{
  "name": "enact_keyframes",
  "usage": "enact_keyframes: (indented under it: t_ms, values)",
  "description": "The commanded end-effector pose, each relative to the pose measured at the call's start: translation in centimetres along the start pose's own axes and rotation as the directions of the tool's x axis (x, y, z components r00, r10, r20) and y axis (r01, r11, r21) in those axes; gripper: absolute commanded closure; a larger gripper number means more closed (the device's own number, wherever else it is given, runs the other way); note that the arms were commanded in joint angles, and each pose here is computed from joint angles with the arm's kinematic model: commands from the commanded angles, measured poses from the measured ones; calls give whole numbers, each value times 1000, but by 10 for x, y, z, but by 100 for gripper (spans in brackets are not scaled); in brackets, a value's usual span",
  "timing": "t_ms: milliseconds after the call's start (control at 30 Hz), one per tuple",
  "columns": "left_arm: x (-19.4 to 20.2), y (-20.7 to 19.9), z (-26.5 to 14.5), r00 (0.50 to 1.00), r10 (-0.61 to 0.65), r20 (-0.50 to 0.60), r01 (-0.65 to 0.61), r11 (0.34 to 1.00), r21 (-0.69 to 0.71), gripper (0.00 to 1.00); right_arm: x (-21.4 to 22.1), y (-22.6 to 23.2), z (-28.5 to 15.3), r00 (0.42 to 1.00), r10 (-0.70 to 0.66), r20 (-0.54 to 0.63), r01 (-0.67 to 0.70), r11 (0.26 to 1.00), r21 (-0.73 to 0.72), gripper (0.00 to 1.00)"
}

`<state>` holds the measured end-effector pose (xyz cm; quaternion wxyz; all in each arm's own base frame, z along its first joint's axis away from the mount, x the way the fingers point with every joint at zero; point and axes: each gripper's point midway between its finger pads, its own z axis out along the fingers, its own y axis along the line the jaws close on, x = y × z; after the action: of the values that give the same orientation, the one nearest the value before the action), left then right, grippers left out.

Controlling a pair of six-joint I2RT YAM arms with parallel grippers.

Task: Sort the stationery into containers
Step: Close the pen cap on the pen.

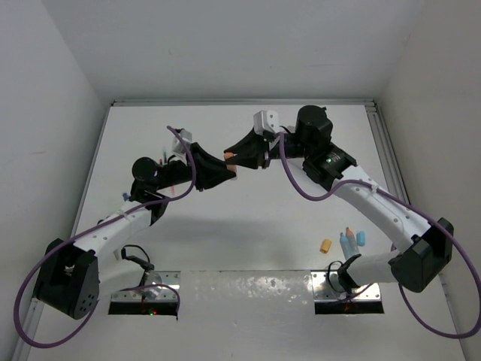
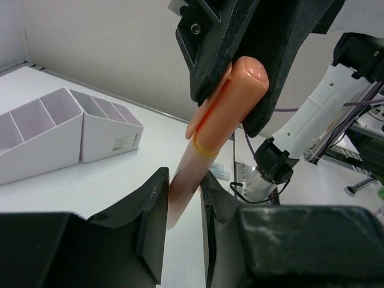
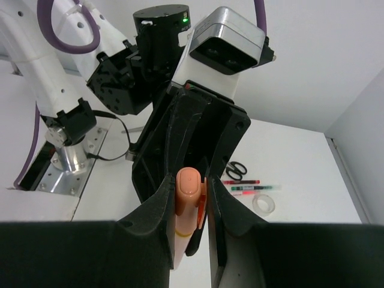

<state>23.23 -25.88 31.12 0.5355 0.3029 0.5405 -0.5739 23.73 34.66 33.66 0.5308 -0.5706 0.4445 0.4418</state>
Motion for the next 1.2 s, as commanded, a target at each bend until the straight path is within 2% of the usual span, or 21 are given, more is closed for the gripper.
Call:
enact_keyframes:
  t_ms: [0,267,400,533,567,600,667,700,767,867,967,1167]
  values:
    - [-182,-96,-19,697,438,568,-511,859,-35,100,152,117,-21,689,595,-415,-683,725,-94,100]
    - [-183,-95,-20,699,434,568,-504,863,-39,100,168,112,-22,688,600,-407,-666,746,-26,100]
    - [-175,-86,-17,722,431,542,-488,872,-44,100,147,89,-13,744,571,-347,-614,789,-18,100]
    - [-160,-74,-11,753,441,487,-483,875,-46,100,119,70,-5,772,570,-279,-593,805,4,100]
    - [-157,-71,-10,759,443,477,-482,875,-47,100,113,66,-4,785,561,-263,-581,814,4,97]
    - [-154,-68,-10,768,438,467,-472,880,-50,100,106,64,-3,788,564,-247,-581,814,3,85]
    - [-149,-63,-9,782,428,453,-456,888,-52,100,98,59,-2,804,551,-224,-564,825,3,74]
    - [-148,-63,-9,783,428,451,-456,888,-52,100,95,58,-2,809,548,-213,-560,828,6,66]
    - [-147,-63,-8,786,428,446,-457,888,-46,100,86,54,-1,822,537,-188,-545,838,10,58]
    - [-146,-62,-7,788,431,440,-459,887,-46,100,78,48,-2,831,532,-162,-537,843,11,54]
    - [-146,-63,-7,788,431,439,-460,887,-44,100,68,43,-3,843,521,-133,-525,851,11,60]
    - [-145,-62,-7,791,430,436,-457,888,-47,100,65,38,-13,851,512,-117,-511,859,40,51]
